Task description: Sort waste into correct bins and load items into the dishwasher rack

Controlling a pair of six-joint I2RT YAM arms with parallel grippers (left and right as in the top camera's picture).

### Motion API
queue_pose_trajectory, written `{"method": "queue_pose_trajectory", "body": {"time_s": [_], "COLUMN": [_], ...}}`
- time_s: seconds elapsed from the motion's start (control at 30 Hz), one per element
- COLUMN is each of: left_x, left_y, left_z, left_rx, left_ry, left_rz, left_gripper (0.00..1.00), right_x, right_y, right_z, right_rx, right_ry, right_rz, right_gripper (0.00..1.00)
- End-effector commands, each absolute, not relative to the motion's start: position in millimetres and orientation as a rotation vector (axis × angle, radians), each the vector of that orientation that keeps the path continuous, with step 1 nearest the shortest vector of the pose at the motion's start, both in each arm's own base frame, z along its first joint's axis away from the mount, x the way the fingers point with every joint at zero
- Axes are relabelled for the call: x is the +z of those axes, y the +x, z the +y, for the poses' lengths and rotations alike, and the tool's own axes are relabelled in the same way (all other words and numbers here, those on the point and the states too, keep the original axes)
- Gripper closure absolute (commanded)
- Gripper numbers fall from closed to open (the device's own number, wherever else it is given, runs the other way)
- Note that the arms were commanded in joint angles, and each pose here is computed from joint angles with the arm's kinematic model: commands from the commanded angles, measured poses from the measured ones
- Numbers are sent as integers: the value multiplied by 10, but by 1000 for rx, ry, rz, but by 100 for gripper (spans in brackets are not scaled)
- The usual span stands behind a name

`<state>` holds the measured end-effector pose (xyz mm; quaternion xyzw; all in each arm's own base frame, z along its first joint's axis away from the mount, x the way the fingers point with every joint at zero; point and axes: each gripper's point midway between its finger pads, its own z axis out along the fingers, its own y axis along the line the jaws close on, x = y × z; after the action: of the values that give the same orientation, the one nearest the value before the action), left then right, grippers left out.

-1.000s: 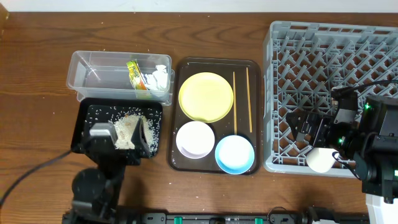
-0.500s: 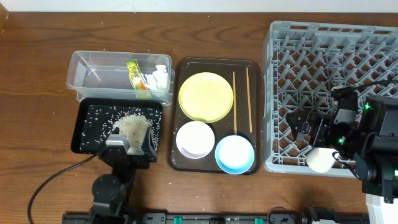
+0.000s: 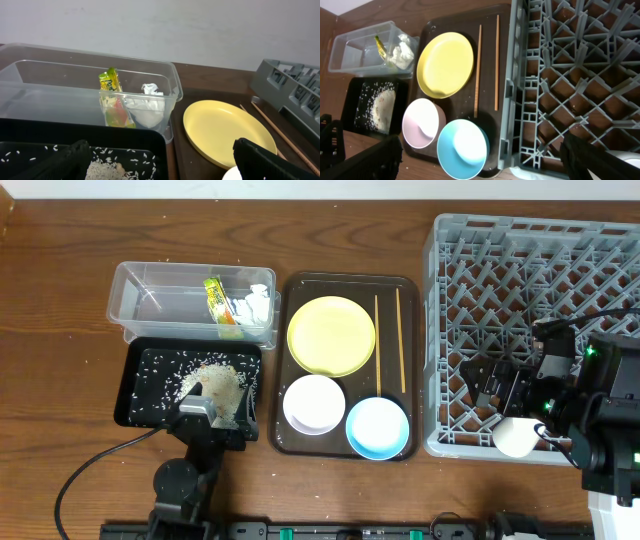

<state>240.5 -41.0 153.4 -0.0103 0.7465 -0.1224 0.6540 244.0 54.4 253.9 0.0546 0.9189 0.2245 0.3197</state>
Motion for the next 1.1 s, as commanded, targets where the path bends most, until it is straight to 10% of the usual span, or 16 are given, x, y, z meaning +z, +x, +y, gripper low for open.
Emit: {"method": "queue_pose_trajectory", "body": {"time_s": [0.0,0.4,0.5,1.07], "left_x": [1385,1385,1385,1385], "left_y": [2405,2405,2405,2405], "left_z": [-422,-422,-422,-422], "left_rx": [-284,-284,-284,-284], "left_ry": [-19,-19,-19,-19], "left_rz": [1727,1727,1727,1727], "left_gripper": [6,6,6,6], "right_x": [2547,2695,2764,1102], "right_y": [2454,2566,2474,2230], "right_z": [506,576,902,1815], "right_rx": [584,658,830,233], "right_ry": [164,170,1,-740], "right_rz": [2413,2337,2328,2839], "right_gripper": [1,1,19,24]}}
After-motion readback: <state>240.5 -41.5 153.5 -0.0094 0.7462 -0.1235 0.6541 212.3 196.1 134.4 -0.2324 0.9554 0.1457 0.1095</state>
